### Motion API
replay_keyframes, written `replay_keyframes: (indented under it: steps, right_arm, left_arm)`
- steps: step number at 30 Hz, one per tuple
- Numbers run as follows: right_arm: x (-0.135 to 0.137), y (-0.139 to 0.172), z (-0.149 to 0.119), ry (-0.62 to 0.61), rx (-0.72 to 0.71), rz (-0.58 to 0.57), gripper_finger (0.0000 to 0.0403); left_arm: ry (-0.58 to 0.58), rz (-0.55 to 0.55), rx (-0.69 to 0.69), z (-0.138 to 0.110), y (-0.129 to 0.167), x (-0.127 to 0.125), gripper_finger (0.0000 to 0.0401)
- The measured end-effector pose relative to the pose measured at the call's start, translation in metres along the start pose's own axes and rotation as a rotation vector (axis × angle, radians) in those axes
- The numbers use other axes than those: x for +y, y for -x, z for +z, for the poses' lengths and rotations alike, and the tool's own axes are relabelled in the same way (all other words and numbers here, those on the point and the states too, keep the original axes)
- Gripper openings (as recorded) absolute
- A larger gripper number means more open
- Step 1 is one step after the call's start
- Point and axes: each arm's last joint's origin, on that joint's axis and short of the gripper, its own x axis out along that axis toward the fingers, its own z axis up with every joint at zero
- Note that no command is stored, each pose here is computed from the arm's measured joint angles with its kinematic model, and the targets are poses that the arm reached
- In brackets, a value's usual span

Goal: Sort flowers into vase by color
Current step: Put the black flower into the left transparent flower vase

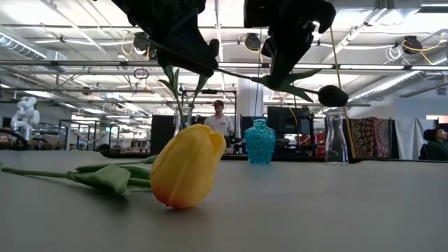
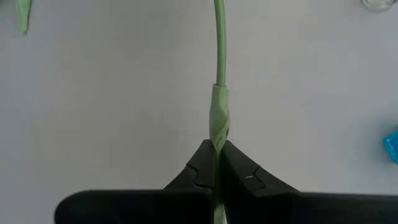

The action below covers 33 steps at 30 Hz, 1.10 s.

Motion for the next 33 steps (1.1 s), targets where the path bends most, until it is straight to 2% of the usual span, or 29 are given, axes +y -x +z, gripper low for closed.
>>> replay_keyframes:
  steps: [14, 23, 33]
  right_arm:
    - [0.0001, 0.0002, -0.0001, -0.002, 0.000, 0.001, 0.0000]
    - [0.0004, 0.0003, -0.0004, -0.001, 0.003, 0.006, 0.0000]
    - [0.0002, 0.0003, -0.0001, -0.002, 0.000, 0.004, 0.0011]
  left_arm:
    - [0.000, 0.000, 0.000, 0.0000, 0.0000, 0.0000, 0.0080]
    - [-0.002, 0.002, 0.005, -0.0007, -0.0001, 0.0002, 0.0011]
    - [-0.006, 0.005, 0.015, -0.0016, -0.0001, 0.0005, 0.0007]
